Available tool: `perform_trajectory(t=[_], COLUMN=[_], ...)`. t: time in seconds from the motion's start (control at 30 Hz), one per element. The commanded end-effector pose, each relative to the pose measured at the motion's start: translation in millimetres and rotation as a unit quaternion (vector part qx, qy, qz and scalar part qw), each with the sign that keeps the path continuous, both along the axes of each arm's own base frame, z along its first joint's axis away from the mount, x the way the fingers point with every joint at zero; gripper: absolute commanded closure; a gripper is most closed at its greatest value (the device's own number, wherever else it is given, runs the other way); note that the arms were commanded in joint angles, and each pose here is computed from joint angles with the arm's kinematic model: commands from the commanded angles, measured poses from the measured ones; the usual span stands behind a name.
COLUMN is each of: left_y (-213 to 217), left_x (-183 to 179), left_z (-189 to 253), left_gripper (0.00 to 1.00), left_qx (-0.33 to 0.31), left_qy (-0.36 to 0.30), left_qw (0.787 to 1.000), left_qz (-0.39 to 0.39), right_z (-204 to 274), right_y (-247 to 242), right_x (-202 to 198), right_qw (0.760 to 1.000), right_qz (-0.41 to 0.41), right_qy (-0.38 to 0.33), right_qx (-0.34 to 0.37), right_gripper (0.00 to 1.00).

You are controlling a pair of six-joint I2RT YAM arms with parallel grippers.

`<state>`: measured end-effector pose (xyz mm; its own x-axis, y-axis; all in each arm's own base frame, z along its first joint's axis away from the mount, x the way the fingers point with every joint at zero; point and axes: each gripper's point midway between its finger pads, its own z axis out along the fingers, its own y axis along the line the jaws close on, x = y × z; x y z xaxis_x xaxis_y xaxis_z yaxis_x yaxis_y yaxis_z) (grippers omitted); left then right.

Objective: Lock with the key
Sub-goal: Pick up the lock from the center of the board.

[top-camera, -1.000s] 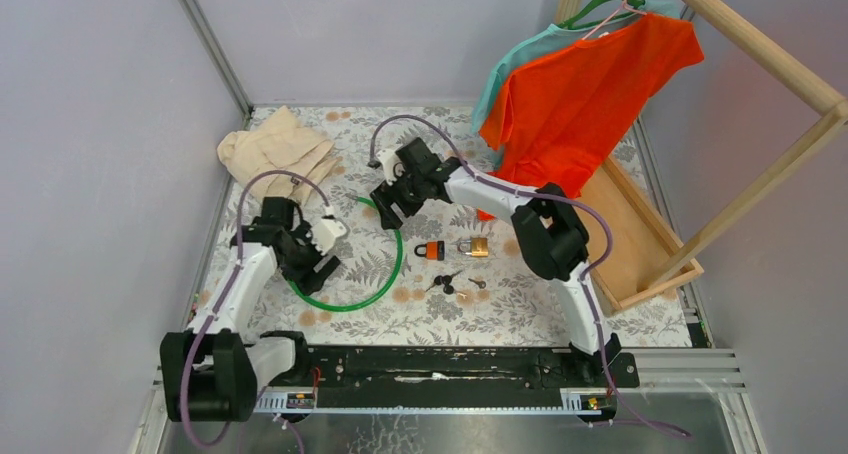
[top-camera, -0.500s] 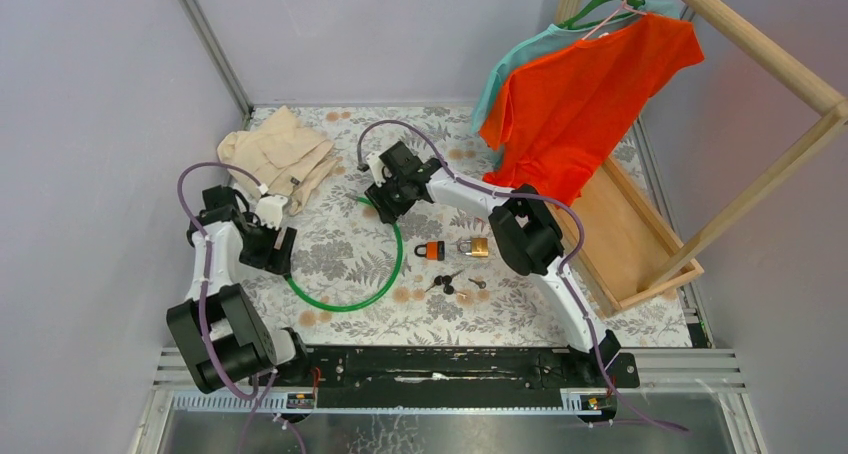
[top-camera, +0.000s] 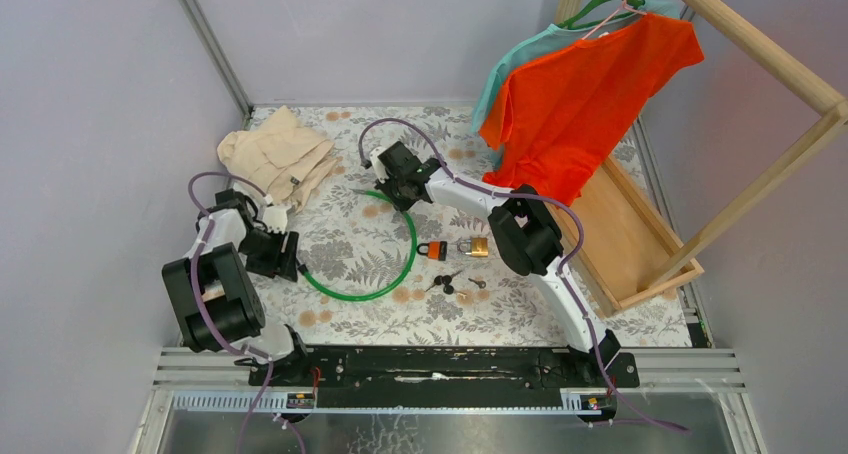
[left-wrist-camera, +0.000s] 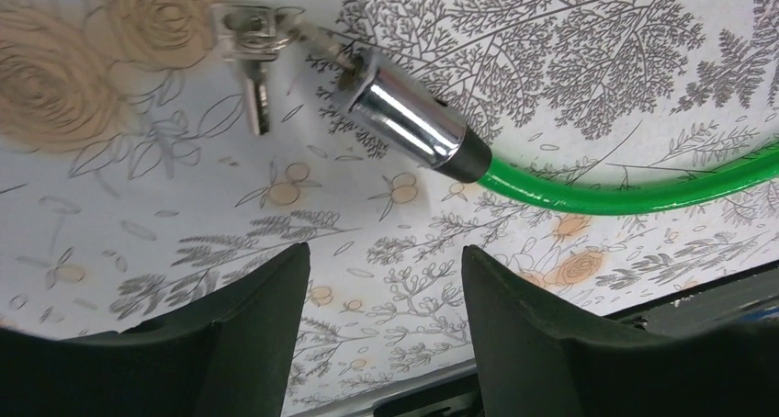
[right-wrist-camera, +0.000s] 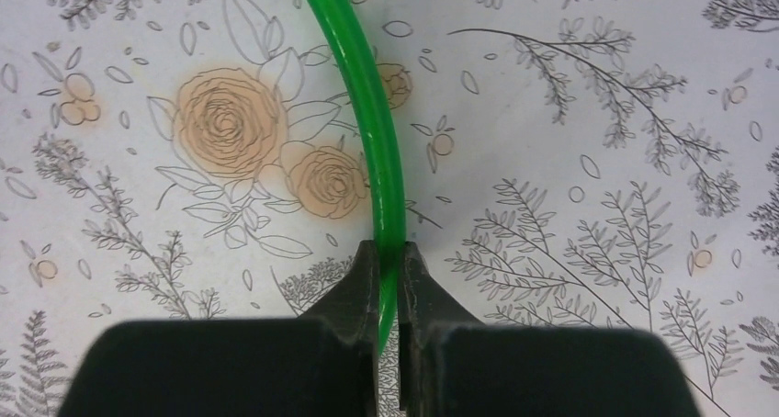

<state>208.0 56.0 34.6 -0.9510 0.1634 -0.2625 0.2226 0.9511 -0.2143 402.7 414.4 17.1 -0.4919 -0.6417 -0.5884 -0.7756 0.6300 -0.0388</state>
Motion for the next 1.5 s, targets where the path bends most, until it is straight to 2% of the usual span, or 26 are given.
perform_trajectory(t=[0.0, 0.3, 0.7, 1.0, 1.17, 1.47], left_y=[-12, -33, -30, -50, -48, -47], left_x=[16, 41, 42, 61, 79, 89], left_z=[3, 7, -15, -31, -35, -43], left_gripper=[0.32, 0.31, 0.34, 0.59, 0.65, 0.79], left_qx=[-0.032, -0.056, -0.01, 0.005, 0.038, 0.081], left_qy=[-0.005, -0.007, 0.037, 0.057, 0.047, 0.031], left_qw=[0.999, 0.998, 0.998, 0.998, 0.998, 0.996], left_qz=[0.009, 0.025, 0.043, 0.017, 0.009, -0.015], right_z=[35, 58, 59, 68, 67, 42], right_y=[-14, -14, -9, 0, 0, -2], right_x=[25, 31, 30, 20, 16, 3], right_qw=[0.998, 0.995, 0.997, 0.997, 0.998, 0.998], right_qz=[-0.055, -0.08, -0.066, -0.043, -0.039, -0.039], right_qy=[-0.044, -0.049, -0.038, -0.02, -0.016, 0.017], right_qx=[-0.003, 0.017, 0.026, 0.053, 0.053, 0.052], right_gripper=[1.0, 1.0, 1.0, 1.0, 1.0, 1.0])
